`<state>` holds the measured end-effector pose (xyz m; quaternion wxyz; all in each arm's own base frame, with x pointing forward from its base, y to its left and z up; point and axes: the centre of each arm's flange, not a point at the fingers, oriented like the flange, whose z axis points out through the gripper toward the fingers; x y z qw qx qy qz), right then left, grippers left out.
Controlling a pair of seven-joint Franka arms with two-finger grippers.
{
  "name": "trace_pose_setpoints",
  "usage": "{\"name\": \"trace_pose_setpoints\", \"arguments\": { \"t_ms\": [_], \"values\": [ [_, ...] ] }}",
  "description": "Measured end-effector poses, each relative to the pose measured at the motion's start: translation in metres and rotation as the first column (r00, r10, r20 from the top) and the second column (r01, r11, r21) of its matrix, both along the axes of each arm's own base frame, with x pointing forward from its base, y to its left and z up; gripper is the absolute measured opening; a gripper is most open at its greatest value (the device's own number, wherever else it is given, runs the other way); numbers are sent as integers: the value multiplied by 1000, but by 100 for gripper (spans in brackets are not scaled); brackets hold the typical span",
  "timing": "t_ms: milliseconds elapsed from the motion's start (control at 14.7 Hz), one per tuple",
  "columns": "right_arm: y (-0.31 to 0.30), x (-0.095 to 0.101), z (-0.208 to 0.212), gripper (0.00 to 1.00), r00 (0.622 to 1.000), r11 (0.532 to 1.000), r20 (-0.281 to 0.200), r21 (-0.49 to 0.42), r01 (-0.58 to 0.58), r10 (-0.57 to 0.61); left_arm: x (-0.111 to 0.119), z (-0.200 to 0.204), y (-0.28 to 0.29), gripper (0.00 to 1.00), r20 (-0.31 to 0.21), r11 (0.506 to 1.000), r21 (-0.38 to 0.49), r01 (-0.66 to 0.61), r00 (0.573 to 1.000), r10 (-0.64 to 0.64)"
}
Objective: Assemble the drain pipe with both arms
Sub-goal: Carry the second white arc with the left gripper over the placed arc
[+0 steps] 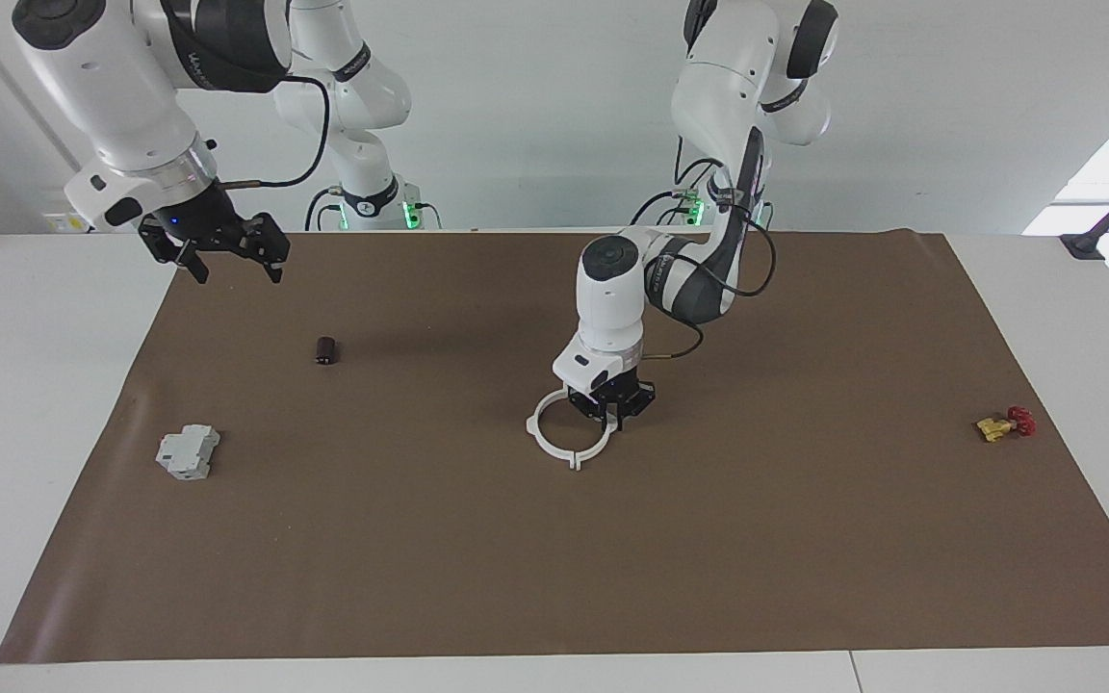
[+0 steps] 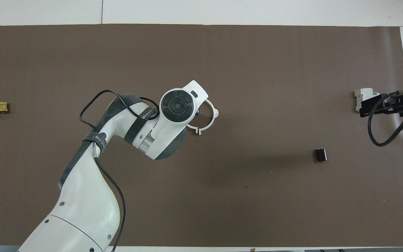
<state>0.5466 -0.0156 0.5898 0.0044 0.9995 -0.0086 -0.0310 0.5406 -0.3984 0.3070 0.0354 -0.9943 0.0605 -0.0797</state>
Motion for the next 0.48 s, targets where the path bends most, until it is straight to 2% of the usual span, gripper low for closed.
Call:
{"name": "trace_pose_setpoints", "arguments": {
  "t_ms": [273, 341, 477],
  "values": [
    [0, 0, 0, 100, 1000, 1000, 0, 0, -1, 1, -1, -1, 0, 21, -1, 1000, 0, 1, 1000, -1],
    [0, 0, 0, 100, 1000, 1000, 0, 0, -1, 1, -1, -1, 0, 27, 0, 1000, 0, 1, 1000, -1],
    [1, 0, 0, 100, 1000, 1000, 0, 0, -1, 1, -1, -1, 0, 46, 0, 1000, 0, 2, 1000, -2]
  ]
}}
